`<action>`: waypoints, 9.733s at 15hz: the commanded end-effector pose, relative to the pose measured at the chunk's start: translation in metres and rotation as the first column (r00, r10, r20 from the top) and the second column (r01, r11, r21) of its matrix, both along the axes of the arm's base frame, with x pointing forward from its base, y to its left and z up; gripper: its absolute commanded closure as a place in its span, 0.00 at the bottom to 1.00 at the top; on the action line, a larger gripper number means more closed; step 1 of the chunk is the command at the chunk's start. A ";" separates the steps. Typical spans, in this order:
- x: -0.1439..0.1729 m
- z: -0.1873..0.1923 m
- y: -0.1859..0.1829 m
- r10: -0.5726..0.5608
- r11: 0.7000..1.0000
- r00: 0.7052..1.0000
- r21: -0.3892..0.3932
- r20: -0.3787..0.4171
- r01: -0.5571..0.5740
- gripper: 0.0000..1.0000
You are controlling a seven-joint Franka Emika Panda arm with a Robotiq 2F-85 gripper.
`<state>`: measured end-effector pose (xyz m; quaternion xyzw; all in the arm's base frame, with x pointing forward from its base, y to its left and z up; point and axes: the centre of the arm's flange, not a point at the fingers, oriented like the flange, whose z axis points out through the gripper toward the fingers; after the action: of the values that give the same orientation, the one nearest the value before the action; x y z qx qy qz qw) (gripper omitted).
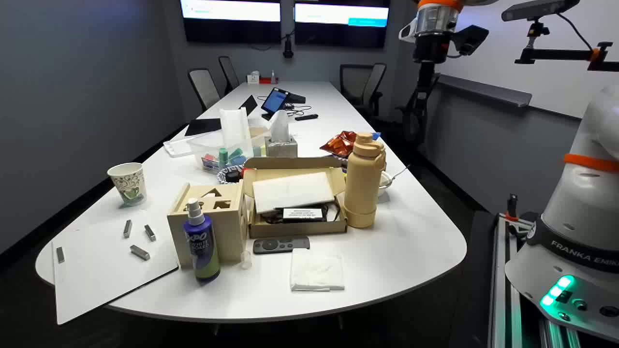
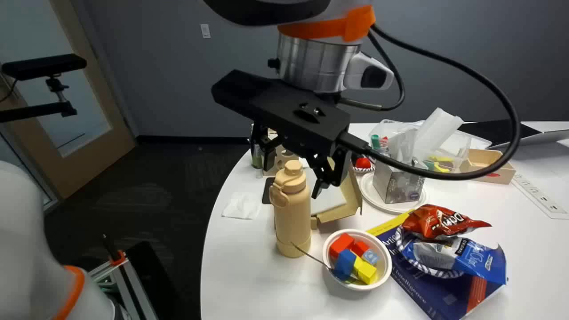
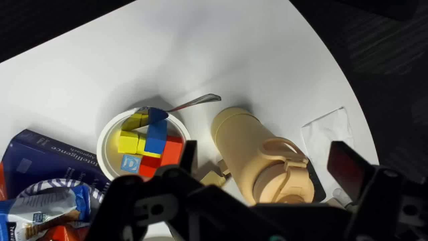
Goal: Use the silver object to stir the objects in the bowl
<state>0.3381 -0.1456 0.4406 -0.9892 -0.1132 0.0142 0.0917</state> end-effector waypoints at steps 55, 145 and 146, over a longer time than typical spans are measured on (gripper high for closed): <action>-0.041 -0.221 -0.056 -0.891 0.053 0.144 0.217 -0.430 0.975 0.00; -0.030 -0.166 -0.023 -0.746 0.469 0.517 0.219 -0.420 0.855 0.99; -0.032 -0.167 -0.022 -0.736 0.478 0.515 0.202 -0.439 0.855 0.99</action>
<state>0.3126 -0.1693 0.2739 -0.8715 0.3920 0.0673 0.2869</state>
